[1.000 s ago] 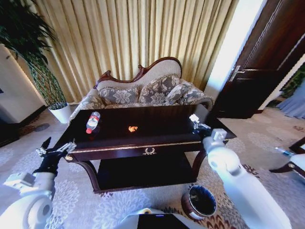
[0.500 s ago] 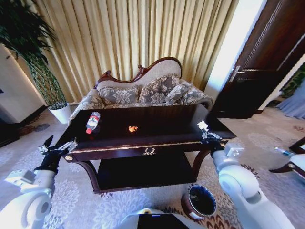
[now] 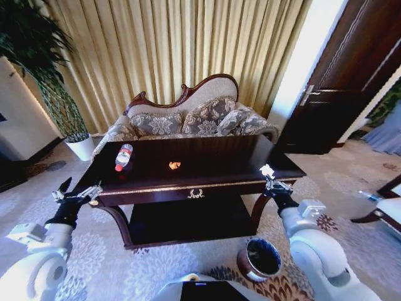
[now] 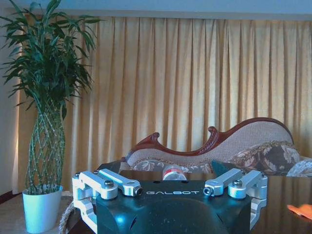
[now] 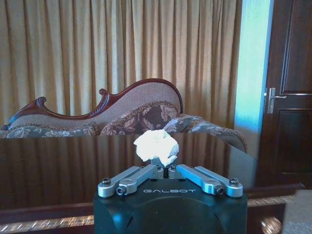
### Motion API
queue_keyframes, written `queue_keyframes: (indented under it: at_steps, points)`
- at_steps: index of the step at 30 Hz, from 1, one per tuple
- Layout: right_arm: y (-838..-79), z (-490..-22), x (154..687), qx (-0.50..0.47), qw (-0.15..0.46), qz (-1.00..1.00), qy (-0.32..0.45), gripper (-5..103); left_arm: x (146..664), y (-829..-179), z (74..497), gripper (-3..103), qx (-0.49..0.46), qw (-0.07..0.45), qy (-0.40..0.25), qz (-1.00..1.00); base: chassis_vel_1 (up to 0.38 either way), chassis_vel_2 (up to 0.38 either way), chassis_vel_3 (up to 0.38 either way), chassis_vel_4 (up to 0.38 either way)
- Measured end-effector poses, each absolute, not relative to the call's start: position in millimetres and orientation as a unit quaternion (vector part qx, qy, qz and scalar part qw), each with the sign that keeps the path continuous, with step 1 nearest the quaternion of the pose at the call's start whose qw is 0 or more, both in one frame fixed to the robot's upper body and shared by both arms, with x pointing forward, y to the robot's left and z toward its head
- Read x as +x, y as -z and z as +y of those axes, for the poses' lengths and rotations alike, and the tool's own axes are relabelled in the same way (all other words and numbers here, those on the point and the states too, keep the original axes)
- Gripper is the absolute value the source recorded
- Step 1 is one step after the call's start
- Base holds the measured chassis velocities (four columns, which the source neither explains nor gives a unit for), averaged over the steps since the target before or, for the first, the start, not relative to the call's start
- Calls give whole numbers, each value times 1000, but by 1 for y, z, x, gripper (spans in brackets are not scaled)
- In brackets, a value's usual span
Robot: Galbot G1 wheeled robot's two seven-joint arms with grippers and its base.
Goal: Move to the front of the table and place the trash on the table into the trash bin.
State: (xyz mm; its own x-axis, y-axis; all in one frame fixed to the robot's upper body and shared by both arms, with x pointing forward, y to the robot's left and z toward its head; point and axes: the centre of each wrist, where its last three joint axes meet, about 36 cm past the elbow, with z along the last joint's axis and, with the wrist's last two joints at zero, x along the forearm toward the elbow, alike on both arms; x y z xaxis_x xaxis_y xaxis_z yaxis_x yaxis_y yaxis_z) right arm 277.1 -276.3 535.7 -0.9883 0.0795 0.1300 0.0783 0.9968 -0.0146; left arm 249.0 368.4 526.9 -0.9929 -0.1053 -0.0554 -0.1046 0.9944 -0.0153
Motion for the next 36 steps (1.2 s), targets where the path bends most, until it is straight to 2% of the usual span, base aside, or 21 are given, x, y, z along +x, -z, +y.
queue_keyframes:
  at_steps: [14, 18, 23, 36]
  points:
    - [-522, -277, 278, -40, 80, -996, -9, 0, 250, -523, 368, 100, -51, 27, 10, 998, 194, -189, -185, 180]
    - [-502, -282, 286, -46, 108, -993, -10, 0, 249, -523, 366, 100, -51, 28, 12, 998, 14, -6, -8, 16]
    - [-432, -309, 316, -62, 176, -982, -37, 0, 248, -526, 365, 100, -51, 32, 11, 998, -1, 10, 9, -3]
    - [-299, -352, 347, -106, 293, -947, -81, 0, 242, -530, 363, 100, -54, 33, 2, 998, -1, 8, 4, -1]
